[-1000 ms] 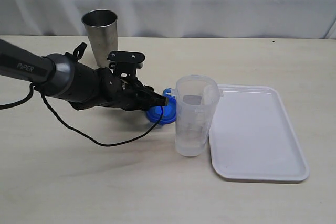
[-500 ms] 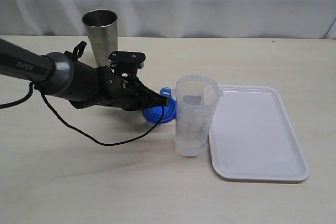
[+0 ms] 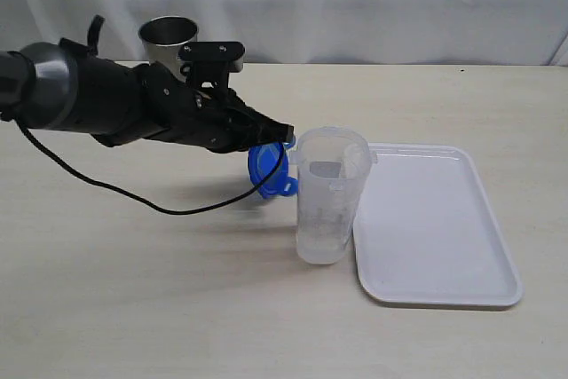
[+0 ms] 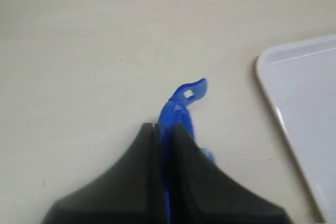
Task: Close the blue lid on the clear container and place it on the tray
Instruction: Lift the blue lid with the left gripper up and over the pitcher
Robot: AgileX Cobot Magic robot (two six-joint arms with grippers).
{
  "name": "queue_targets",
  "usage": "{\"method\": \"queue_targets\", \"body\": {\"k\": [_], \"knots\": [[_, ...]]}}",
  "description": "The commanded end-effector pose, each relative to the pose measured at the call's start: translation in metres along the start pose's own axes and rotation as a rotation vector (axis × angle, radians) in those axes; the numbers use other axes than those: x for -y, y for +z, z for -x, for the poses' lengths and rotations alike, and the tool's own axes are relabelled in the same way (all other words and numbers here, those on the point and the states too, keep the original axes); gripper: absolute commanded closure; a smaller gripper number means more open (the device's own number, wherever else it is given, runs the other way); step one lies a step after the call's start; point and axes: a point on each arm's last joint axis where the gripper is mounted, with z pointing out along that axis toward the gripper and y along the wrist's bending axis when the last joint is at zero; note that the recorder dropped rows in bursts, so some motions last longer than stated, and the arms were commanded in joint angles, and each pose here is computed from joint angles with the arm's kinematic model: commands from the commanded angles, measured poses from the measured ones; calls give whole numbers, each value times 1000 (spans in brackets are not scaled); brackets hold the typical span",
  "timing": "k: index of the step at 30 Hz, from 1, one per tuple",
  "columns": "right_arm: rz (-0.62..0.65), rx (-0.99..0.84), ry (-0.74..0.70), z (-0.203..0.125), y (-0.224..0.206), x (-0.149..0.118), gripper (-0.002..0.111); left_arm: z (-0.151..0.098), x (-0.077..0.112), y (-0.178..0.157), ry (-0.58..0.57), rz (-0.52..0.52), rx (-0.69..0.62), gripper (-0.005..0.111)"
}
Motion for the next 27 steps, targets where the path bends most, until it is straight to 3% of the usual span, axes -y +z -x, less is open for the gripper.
{"method": "queue_targets", "body": {"k": [1,13,22,27], "knots": [[0,7,2,0,0,0,104,16,8,-25,10,-36,40,107],[0,7,2,0,0,0,104,47,20,-78,68,-80,168,107],[0,7,2,0,0,0,104,60,24,-107,241,-65,246,107],[0,7,2,0,0,0,104,59,41,-114,426,-69,270,107]]}}
